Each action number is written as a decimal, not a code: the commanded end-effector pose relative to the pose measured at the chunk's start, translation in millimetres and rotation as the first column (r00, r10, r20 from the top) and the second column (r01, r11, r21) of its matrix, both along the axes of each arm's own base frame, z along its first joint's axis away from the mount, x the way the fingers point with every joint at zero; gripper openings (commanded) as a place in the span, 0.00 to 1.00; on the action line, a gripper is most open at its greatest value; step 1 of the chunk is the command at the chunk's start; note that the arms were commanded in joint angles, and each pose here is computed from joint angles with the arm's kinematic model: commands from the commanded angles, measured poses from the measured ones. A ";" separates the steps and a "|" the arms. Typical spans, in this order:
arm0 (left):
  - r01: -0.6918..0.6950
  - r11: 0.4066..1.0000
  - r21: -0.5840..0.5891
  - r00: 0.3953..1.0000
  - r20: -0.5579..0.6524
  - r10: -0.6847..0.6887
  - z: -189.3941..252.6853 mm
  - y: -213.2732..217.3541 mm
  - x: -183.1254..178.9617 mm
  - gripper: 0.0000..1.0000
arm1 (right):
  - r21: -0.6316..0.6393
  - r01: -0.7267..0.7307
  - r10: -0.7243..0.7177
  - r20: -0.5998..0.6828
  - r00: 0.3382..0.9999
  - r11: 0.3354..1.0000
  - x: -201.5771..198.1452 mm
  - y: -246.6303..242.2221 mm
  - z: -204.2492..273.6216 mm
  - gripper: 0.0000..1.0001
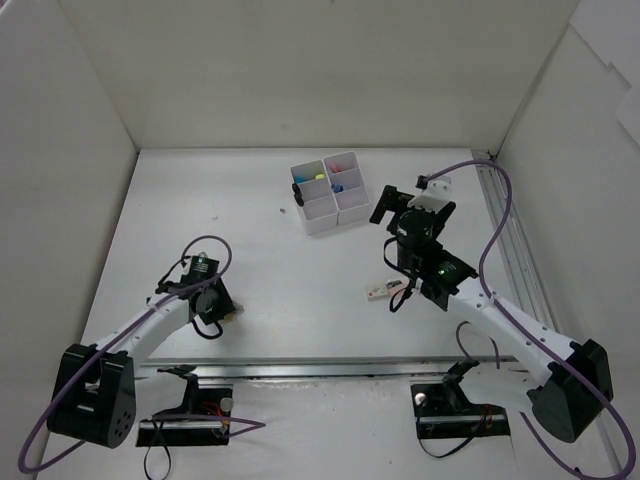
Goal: Sort the stationery into containers
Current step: Pick up the stationery from the center of the board, then place the stationery in the storage box.
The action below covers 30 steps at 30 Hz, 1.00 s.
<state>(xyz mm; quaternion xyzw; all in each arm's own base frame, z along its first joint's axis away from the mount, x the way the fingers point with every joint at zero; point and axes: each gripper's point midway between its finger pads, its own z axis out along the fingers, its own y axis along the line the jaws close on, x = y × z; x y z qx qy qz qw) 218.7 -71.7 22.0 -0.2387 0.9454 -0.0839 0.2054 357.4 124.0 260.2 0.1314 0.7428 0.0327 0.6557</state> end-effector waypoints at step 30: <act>0.774 0.371 0.513 0.078 0.505 -0.860 222.9 -203.7 144.7 0.00 | -0.193 -0.111 0.113 0.001 0.994 0.975 -27.0 -19.4 -7.9 0.98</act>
